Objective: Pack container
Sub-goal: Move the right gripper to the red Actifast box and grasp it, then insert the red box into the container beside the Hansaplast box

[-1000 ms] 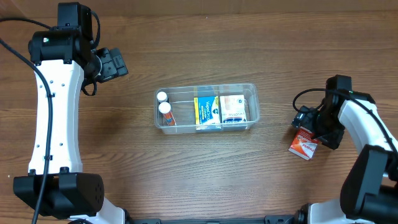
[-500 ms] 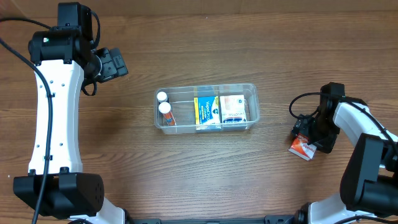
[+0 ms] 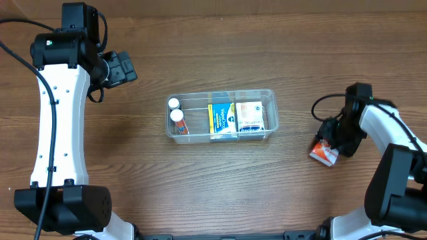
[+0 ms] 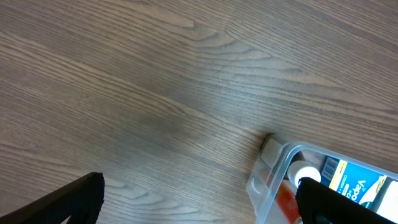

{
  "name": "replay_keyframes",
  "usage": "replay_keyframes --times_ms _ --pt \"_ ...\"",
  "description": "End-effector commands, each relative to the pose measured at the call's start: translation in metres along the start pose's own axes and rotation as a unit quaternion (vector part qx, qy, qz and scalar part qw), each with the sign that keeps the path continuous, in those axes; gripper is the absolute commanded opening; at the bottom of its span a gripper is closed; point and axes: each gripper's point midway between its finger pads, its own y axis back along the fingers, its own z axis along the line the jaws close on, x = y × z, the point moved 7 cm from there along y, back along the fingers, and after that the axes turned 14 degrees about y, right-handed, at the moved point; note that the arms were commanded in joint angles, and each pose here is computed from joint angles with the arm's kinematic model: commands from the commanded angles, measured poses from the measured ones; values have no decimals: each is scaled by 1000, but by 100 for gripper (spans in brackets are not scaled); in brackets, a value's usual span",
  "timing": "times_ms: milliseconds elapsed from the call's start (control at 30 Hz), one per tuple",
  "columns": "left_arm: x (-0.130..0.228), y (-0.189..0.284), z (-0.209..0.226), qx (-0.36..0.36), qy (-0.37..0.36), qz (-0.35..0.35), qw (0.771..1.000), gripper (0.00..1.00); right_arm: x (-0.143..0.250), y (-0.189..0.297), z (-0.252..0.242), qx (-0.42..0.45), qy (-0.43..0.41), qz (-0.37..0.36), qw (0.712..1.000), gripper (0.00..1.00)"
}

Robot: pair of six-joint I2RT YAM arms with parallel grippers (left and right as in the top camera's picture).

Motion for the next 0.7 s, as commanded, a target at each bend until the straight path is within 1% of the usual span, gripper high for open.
replay_keyframes --times_ms 0,100,167,267,367,500,667 --pt "-3 8 -2 10 -11 -13 1000 100 -32 56 31 -23 40 -73 996 62" --pt "-5 8 -3 13 -10 -18 1000 100 -41 132 80 -38 125 -142 981 62" --pt "-5 8 -3 13 -10 -18 1000 100 -36 167 112 -52 167 -174 969 62" --pt "-4 8 -3 13 -10 -17 1000 100 -22 196 157 -75 229 -211 947 62" --pt "-4 8 -3 13 -10 -17 1000 100 -2 193 199 -91 285 -216 929 63" --pt "-5 8 -3 13 -10 -17 1000 100 13 164 232 -80 358 -180 913 63" --pt "-5 8 -3 13 -10 -18 1000 100 8 122 239 -57 372 -127 918 63"
